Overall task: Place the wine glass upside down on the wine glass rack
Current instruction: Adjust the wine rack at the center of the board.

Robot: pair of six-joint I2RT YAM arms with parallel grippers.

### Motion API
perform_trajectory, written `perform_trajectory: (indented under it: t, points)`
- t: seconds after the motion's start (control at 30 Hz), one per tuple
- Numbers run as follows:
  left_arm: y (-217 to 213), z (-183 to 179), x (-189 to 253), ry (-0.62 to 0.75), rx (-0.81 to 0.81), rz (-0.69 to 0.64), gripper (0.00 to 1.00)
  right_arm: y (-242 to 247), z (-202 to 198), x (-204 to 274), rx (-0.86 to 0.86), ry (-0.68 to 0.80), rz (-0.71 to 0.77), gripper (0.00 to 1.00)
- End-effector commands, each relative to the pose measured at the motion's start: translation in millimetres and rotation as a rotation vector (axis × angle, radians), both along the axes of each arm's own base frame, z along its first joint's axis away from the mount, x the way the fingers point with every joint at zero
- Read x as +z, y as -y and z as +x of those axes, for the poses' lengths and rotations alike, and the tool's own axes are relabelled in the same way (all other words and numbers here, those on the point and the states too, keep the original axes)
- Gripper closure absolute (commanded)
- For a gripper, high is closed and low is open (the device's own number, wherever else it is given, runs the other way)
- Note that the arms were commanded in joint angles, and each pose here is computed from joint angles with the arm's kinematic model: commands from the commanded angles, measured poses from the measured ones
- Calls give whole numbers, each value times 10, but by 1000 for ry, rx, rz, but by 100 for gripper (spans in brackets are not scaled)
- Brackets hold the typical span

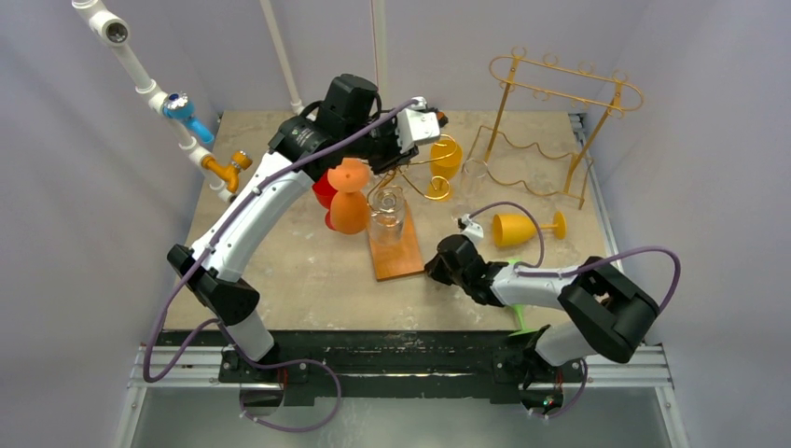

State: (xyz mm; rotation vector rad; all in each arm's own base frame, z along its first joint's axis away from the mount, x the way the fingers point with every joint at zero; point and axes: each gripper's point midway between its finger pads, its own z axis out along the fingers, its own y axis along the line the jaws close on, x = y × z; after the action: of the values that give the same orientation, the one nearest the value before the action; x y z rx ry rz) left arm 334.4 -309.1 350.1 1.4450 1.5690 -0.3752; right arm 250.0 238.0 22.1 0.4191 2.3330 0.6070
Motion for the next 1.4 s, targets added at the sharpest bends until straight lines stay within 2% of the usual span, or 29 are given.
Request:
perform_trajectory:
  t: [0.0, 0.1, 0.2, 0.33, 0.43, 0.47, 0.57, 0.67, 0.77, 1.03, 1.13, 1.2, 1.37]
  points:
    - [-38, -71, 102, 23, -19, -15, 70, -61, -19, 31, -26, -9, 35, 100]
    - [-46, -94, 109, 22, -23, -15, 70, 53, -15, 167, -44, 12, 21, 100]
    - [-56, -110, 133, 26, -26, -17, 70, 232, 84, 567, -61, 87, 12, 98]
    - [-64, -125, 148, 29, -29, -19, 70, 586, 227, 1210, -75, 195, -38, 71]
    - [-66, -137, 185, 35, -30, -28, 70, 788, 332, 1804, -74, 298, -60, 61]
    - [-70, -143, 202, 37, -29, -32, 68, 819, 366, 2016, -67, 333, -68, 59]
    - [-70, -144, 292, 52, -18, -60, 47, 887, 447, 2440, -48, 379, -108, 57]
    - [-73, -145, 449, 87, -9, -95, 41, 865, 555, 2818, -32, 432, -107, 55]
    - [-94, -166, 599, 107, -3, -121, 40, 858, 630, 3059, -28, 465, -112, 54]
    - [-167, -235, 674, 98, 6, -111, 47, 829, 777, 3581, -15, 544, -80, 50]
    - [-193, -246, 590, 67, 9, -75, 53, 750, 829, 3681, 17, 555, -57, 40]
    - [-209, -256, 552, 54, 5, -52, 57, 680, 848, 3739, 43, 567, -32, 37]
    - [-250, -275, 423, 29, -4, 1, 62, 510, 931, 3735, 100, 549, 1, 39]
